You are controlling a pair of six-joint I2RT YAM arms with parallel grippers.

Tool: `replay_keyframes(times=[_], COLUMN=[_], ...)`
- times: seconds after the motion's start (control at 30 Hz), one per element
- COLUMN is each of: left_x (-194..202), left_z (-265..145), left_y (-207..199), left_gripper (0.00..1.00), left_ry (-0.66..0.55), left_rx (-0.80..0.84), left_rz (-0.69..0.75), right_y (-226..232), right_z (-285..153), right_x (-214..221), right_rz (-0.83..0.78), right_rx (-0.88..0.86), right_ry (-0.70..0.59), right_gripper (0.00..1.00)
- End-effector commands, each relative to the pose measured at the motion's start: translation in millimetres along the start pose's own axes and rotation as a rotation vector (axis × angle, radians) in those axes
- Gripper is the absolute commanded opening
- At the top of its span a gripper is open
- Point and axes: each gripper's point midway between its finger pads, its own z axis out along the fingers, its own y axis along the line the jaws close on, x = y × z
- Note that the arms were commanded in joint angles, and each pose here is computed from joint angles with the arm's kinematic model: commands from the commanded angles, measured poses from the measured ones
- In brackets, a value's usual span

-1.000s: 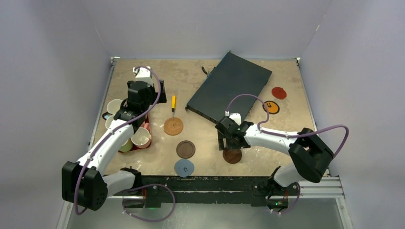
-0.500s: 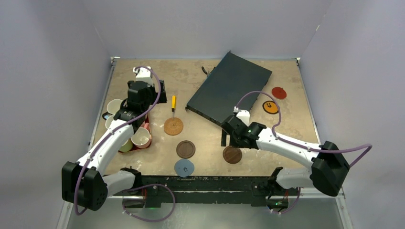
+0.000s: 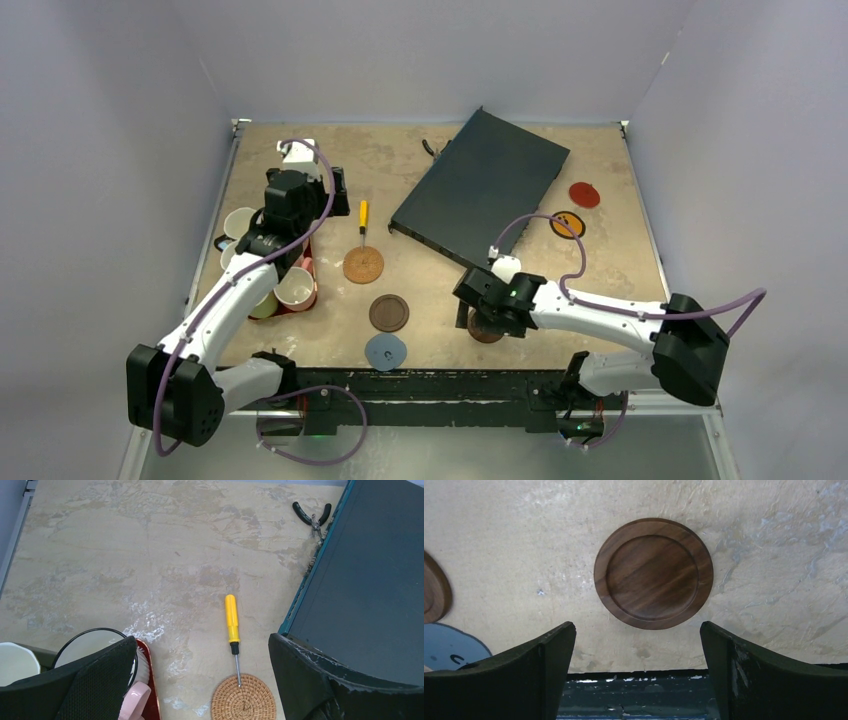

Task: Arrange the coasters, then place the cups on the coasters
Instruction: Move the coaster to the center of the board.

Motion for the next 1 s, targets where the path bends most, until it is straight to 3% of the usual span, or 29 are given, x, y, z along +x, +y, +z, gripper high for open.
replay_keyframes(times=[0.0, 0.97], left_x=[-26, -29], left_z=[-8, -11], left_y=[-9, -8], left_gripper=[0.99, 0.99], left_ry=[-0.071, -0.083], left_rx=[0.036, 0.035], left_rz=[-0.025, -0.032], right_y=[-13, -22], right_z=[6, 39], right_x=[11, 21], right_rz=[0.055, 0.060], right_rx=[0.067, 0.156], right_ry=[0.025, 0.006], right_gripper=[0.98, 0.98])
